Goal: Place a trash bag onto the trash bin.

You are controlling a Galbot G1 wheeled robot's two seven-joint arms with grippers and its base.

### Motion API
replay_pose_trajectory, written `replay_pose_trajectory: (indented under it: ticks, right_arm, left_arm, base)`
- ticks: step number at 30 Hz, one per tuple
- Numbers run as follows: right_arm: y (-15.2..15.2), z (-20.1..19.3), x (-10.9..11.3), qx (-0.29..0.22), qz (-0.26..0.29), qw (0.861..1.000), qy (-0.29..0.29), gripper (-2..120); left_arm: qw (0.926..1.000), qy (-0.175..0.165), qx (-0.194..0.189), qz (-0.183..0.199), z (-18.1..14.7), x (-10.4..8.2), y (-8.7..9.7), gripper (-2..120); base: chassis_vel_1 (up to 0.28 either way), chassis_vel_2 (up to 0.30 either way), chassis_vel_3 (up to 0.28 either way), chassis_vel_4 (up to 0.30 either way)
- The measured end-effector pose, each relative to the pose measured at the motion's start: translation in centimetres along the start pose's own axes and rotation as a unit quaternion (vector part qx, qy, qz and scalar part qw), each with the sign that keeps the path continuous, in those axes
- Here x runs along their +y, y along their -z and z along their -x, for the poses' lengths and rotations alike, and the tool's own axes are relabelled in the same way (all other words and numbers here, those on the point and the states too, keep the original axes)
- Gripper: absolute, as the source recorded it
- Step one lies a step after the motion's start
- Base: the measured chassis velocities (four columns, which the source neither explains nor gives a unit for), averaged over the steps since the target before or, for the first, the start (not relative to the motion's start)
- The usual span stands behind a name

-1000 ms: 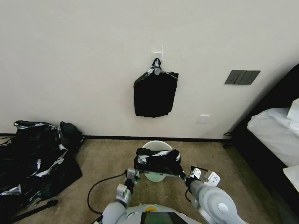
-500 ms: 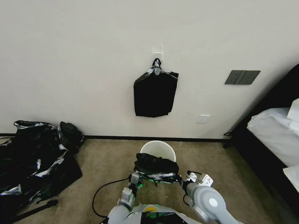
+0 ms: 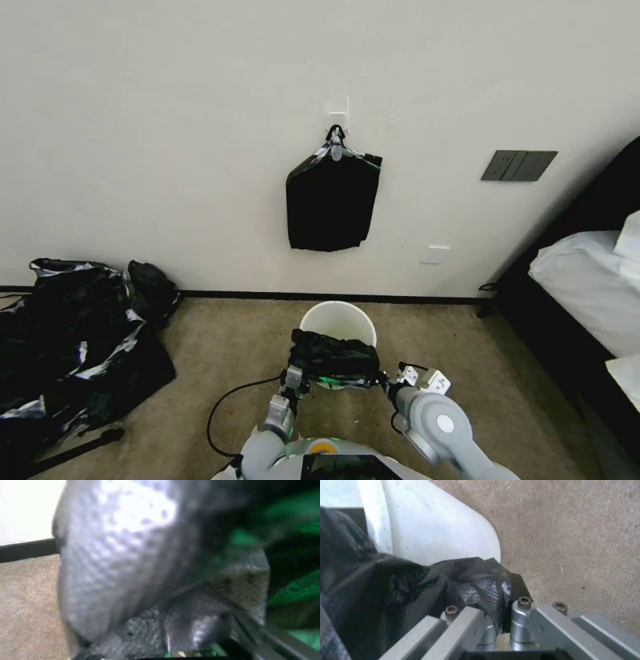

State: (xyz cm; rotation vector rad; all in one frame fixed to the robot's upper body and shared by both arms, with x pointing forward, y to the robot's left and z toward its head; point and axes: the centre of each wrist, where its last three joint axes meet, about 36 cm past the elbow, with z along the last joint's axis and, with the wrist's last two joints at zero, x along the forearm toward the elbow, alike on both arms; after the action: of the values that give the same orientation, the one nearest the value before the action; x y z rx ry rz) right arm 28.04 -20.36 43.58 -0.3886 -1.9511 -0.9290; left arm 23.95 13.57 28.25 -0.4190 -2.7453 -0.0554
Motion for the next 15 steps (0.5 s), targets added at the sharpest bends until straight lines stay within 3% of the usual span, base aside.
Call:
replay_pose_trajectory:
  ticks: [15]
  right_arm:
    - [1.2,0.0,0.5,-0.017,0.001,1.0,0.011,0]
  left_arm:
    - [0.9996,0.006,-0.026,0.0,1.1,0.5,2.0,0]
  base:
    - [0.0,0.0,0.0,0.0]
